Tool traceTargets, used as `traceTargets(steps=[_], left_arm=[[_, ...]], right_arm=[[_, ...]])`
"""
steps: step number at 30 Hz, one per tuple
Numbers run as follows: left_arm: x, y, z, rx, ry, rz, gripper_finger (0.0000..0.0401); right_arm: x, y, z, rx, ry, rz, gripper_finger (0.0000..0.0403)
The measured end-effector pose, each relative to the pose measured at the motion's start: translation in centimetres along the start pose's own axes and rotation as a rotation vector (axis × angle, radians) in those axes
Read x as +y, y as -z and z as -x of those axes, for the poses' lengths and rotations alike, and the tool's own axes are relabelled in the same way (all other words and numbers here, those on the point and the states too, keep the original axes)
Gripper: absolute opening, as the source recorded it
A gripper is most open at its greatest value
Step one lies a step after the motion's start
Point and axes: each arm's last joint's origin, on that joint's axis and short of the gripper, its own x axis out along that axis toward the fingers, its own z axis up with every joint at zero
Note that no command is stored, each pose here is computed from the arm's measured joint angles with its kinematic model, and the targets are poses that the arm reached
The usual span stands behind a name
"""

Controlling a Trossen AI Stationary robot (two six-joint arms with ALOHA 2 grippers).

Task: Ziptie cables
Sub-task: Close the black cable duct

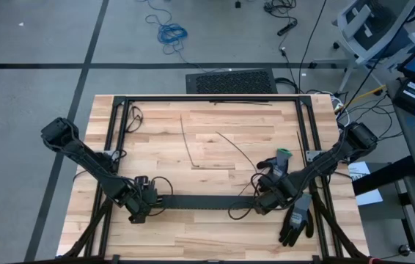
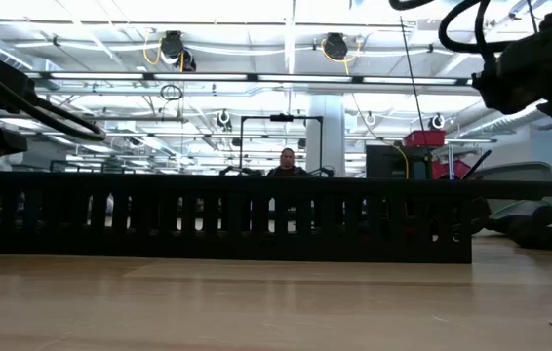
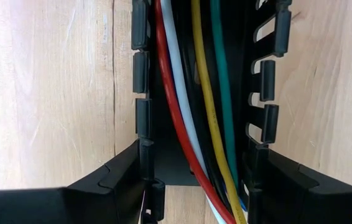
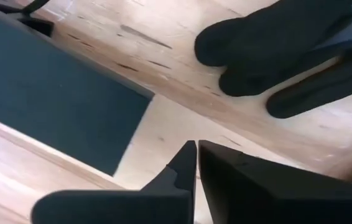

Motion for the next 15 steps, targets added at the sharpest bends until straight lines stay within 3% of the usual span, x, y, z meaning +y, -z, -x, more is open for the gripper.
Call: traceTargets(steps=[15], left_arm=[[0.1,0.1,0.0,0.007,-0.004,-0.005,0.0236]], right_arm=[[3.8,-0.5,-3.4,0.021,-0.199,-0.099,0.0000]])
